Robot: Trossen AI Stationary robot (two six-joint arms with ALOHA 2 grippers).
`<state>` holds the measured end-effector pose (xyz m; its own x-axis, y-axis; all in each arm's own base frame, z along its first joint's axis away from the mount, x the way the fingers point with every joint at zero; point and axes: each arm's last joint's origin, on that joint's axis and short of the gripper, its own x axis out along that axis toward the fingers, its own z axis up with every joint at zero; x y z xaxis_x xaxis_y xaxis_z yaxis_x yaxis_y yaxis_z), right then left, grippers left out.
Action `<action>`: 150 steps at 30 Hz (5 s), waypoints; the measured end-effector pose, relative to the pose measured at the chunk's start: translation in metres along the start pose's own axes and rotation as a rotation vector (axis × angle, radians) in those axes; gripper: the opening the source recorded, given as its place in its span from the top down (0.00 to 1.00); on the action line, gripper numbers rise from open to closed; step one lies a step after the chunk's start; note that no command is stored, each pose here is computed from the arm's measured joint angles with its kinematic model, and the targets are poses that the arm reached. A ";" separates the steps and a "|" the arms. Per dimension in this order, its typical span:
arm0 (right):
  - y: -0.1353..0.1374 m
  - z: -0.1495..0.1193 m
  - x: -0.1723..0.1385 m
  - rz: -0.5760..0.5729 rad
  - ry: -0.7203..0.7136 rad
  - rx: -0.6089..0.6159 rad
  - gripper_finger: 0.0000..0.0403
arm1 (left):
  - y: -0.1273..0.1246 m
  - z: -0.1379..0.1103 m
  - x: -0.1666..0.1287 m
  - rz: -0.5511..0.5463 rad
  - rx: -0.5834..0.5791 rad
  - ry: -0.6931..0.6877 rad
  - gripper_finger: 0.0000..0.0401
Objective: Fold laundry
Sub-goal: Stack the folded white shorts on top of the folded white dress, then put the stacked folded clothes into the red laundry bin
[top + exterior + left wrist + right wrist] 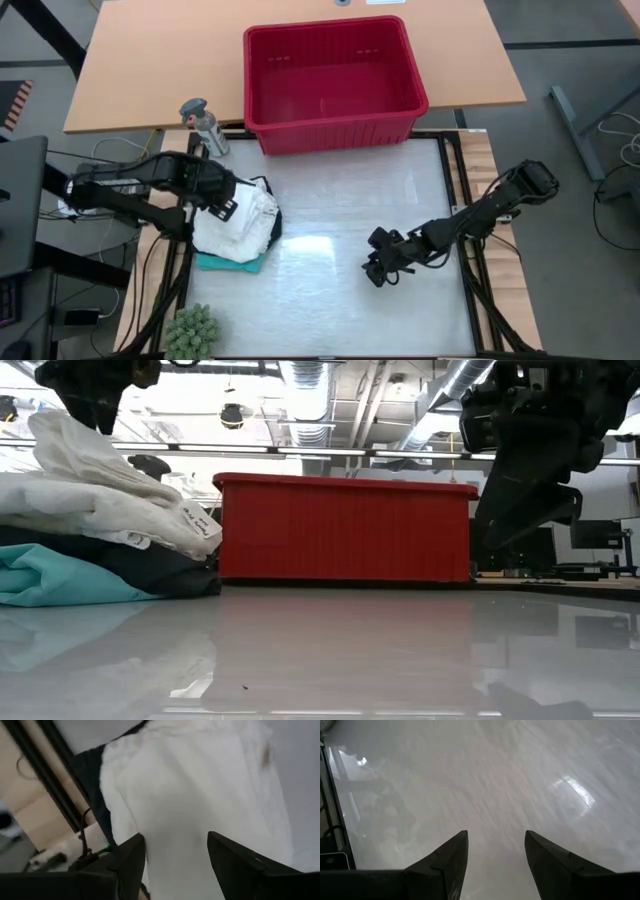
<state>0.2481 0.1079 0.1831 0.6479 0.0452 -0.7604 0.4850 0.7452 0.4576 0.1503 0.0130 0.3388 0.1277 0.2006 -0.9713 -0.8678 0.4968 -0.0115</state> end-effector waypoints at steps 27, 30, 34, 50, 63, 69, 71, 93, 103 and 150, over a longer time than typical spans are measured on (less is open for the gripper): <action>0.001 0.000 0.000 0.007 -0.003 -0.018 0.45 | 0.000 0.018 -0.005 0.121 -0.251 -0.493 0.50; 0.001 0.000 0.000 0.008 -0.004 -0.018 0.45 | -0.004 -0.001 -0.020 0.012 -0.387 -0.729 0.52; 0.001 0.001 0.000 0.011 -0.008 -0.017 0.45 | -0.003 -0.029 -0.034 -0.239 -0.461 -0.807 0.57; -0.004 0.012 0.003 0.011 -0.019 -0.030 0.45 | -0.013 -0.088 0.097 -0.292 -0.842 -0.454 0.98; 0.000 0.022 0.004 0.101 -0.029 0.010 0.45 | -0.012 -0.103 0.179 -0.195 -0.856 -0.335 1.00; 0.003 0.023 0.003 0.142 -0.022 0.013 0.45 | -0.032 -0.101 0.196 -0.251 -0.834 -0.376 1.00; 0.003 0.023 0.003 0.149 -0.027 0.015 0.45 | -0.043 -0.098 0.201 -0.297 -0.832 -0.405 1.00; -0.009 0.036 -0.011 0.055 -0.122 0.125 0.45 | -0.181 -0.004 0.173 -0.520 -0.481 -0.321 1.00; -0.011 0.037 -0.064 0.100 -0.197 0.039 0.45 | -0.172 0.017 0.132 -0.619 -0.292 -0.395 0.80; -0.016 0.111 -0.025 0.218 -0.396 -0.041 0.31 | -0.025 0.013 0.030 -0.549 -0.140 -0.358 0.22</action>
<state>0.2892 0.0215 0.2460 0.9109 -0.0477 -0.4100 0.2936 0.7729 0.5625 0.1821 0.0180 0.3134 0.6988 0.2295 -0.6775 -0.6826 0.4972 -0.5356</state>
